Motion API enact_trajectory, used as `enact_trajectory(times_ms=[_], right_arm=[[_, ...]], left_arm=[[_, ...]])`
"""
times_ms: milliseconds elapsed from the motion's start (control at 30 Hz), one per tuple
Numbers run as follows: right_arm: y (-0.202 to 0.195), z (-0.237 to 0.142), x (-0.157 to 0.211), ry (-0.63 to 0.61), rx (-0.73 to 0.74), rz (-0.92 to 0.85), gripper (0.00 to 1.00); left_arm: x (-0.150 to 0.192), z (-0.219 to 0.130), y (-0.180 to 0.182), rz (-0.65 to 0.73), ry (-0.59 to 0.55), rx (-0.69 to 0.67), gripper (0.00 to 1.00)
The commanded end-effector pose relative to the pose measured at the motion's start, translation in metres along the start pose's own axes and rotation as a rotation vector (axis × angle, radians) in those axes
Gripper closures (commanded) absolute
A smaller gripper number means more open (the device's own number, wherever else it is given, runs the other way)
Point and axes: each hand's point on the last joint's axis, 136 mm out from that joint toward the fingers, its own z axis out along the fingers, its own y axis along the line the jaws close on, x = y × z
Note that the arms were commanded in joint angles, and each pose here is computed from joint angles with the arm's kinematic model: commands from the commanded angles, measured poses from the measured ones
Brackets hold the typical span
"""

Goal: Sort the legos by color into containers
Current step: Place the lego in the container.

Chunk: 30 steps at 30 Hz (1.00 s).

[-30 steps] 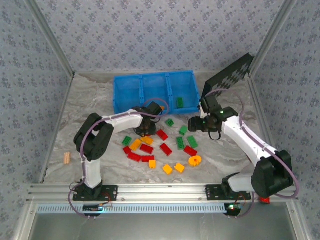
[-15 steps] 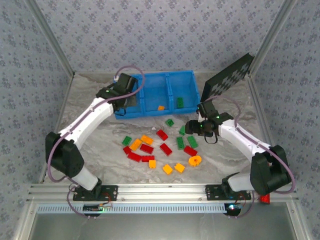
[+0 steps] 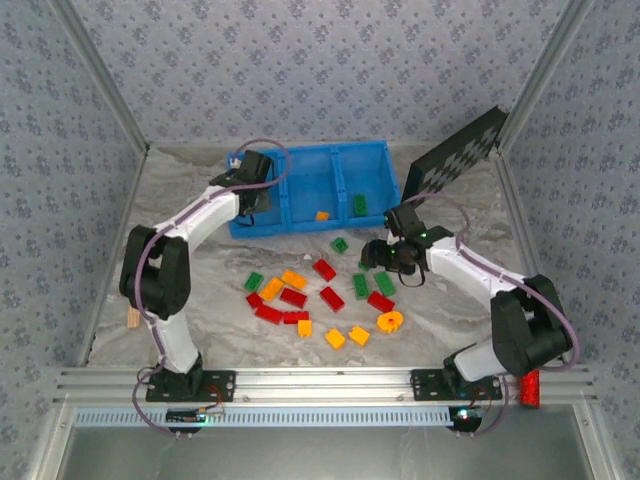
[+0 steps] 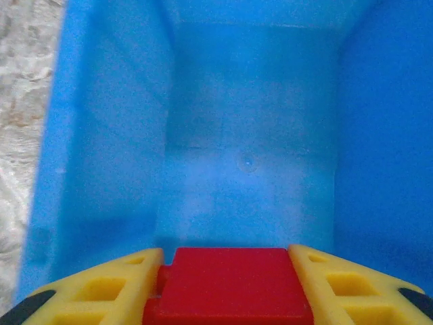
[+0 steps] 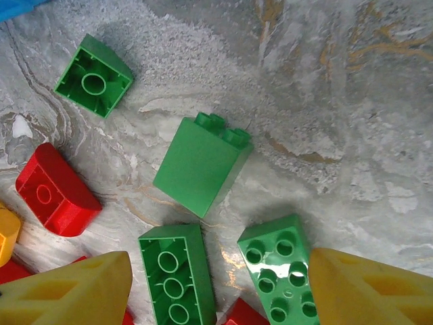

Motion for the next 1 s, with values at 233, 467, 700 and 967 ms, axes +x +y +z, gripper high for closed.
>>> enact_trajectory(times_ms=[233, 467, 700, 967], right_arm=[[0.002, 0.012, 0.004, 0.041, 0.006, 0.014, 0.29], [0.004, 0.017, 0.003, 0.054, 0.008, 0.01, 0.3], [0.011, 0.02, -0.006, 0.056, -0.002, -0.012, 0.3], [0.012, 0.036, -0.008, 0.087, 0.003, -0.01, 0.3]], left_arm=[[0.006, 0.04, -0.012, -0.031, 0.044, 0.005, 0.63], [0.021, 0.055, -0.011, -0.05, 0.086, 0.001, 0.5], [0.01, 0.043, -0.01, -0.056, 0.06, 0.016, 0.39], [-0.015, 0.009, -0.013, -0.054, 0.002, 0.064, 0.38]])
